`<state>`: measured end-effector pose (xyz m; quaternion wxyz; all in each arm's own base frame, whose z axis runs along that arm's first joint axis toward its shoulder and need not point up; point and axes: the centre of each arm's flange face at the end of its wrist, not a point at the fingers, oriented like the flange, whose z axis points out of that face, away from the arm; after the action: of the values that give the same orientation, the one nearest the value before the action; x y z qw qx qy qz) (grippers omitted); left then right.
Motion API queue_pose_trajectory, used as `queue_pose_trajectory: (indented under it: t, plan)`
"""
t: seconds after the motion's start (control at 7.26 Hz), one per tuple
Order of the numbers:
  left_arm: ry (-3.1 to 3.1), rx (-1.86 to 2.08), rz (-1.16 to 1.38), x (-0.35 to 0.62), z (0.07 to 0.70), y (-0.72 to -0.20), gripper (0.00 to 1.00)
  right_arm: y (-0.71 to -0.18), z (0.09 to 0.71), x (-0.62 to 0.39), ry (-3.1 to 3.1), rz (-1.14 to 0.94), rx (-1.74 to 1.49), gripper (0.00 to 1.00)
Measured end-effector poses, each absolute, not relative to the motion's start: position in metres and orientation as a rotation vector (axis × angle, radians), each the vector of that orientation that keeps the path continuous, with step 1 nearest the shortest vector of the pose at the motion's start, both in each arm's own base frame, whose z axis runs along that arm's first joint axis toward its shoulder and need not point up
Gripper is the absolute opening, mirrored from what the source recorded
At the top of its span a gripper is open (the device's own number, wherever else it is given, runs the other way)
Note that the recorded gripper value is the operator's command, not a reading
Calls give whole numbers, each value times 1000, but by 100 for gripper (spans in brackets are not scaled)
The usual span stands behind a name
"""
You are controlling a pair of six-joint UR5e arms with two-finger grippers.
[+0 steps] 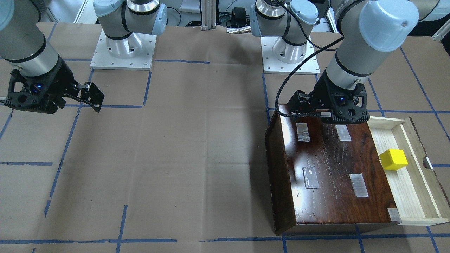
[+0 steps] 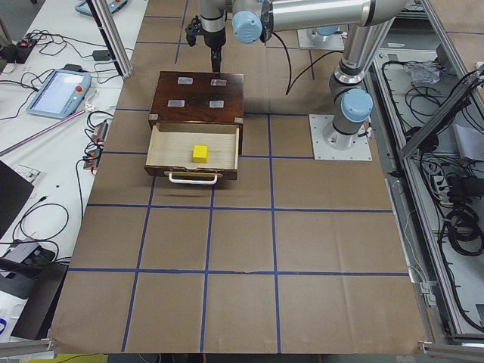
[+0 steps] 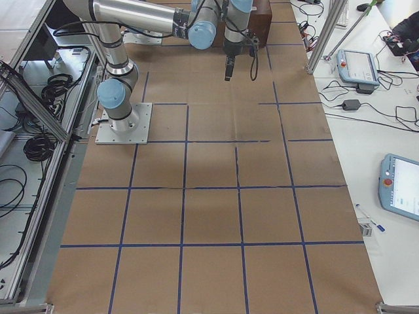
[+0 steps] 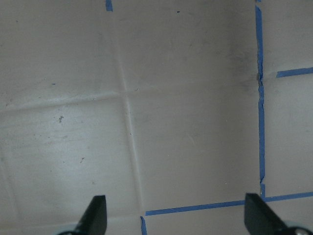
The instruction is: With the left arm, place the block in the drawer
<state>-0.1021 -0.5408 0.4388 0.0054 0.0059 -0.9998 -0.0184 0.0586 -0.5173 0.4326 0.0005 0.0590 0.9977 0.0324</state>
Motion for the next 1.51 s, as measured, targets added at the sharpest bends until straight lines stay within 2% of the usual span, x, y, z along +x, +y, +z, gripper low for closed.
queue_pose_trajectory:
  t: [1.51]
  plan:
    - [-3141, 20, -51, -100, 439, -544, 99, -517, 432, 59, 3133, 102, 186, 100]
